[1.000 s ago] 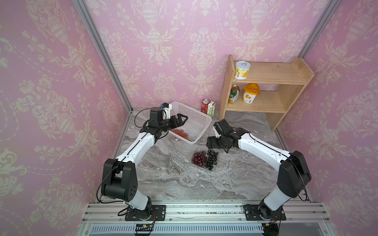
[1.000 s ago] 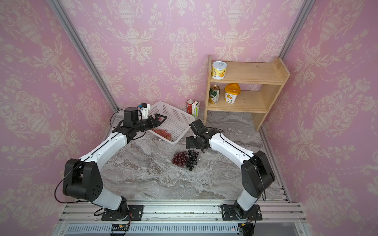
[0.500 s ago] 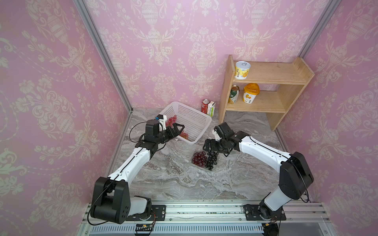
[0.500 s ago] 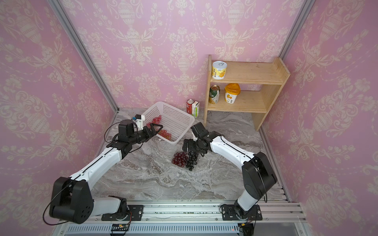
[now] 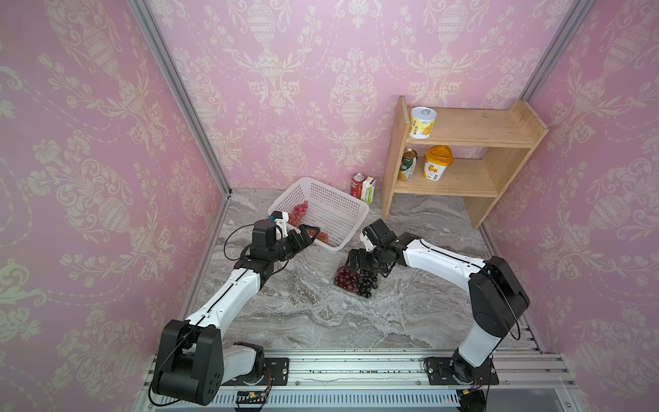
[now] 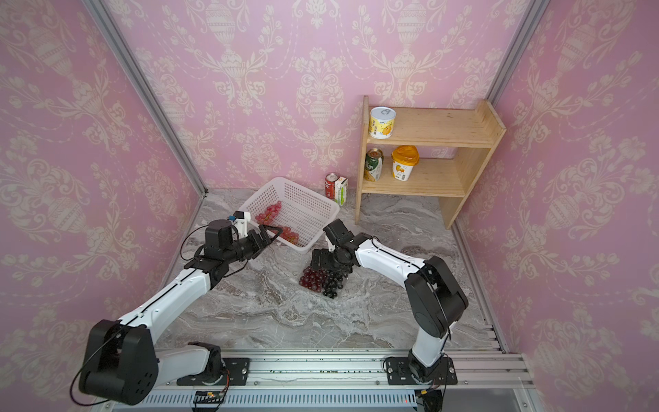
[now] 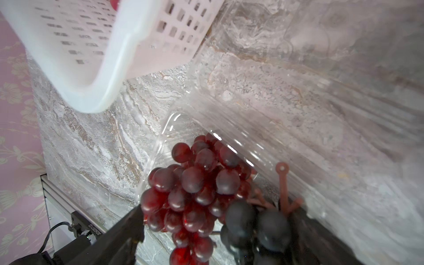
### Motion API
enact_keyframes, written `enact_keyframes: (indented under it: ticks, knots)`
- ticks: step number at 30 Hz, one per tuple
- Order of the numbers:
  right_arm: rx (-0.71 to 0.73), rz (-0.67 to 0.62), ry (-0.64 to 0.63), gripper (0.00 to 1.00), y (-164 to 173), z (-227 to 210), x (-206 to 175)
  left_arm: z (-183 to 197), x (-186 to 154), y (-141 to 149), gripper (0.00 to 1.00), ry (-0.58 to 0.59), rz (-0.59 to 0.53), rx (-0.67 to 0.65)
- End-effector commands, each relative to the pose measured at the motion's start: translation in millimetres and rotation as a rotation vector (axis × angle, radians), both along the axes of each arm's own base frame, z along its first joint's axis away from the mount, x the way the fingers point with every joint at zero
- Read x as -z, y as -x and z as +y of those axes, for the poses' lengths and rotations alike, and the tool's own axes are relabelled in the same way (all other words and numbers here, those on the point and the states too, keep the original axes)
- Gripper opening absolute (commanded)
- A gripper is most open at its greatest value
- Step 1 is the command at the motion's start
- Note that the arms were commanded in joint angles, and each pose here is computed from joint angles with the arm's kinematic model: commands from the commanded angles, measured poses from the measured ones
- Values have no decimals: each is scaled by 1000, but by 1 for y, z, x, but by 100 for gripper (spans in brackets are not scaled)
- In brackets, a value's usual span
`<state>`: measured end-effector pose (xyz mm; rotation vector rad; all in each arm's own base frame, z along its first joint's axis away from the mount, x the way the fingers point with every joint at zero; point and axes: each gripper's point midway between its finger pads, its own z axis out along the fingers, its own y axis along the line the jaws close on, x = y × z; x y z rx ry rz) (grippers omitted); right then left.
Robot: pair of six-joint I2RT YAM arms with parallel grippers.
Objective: Pack grapes into containers
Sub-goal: Place the grape into the packing box.
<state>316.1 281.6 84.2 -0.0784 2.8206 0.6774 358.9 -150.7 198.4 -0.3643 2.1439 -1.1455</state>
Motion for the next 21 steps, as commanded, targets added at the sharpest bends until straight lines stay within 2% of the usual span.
enact_keyframes:
  ticks: [1, 6, 12, 17, 18, 21]
  knots:
    - [3, 45, 29, 97, 1, 3, 21, 0, -2, -1, 99, 9, -9, -10]
    - [-3, 35, 30, 96, 0, 3, 18, 0, 0, -2, 99, 3, -6, -8]
    - [8, -79, 58, 96, -5, -11, -31, -1, 3, -2, 99, 2, -2, -1]
    - [-8, -128, 98, 98, -2, -23, -49, -4, 1, -5, 99, 24, -8, 4]
    - [-7, -133, 105, 98, -2, -25, -50, -4, 14, 0, 99, 32, 19, 3]
    - [4, -143, 103, 99, -4, -29, -52, -8, 22, 1, 99, 65, 40, 2]
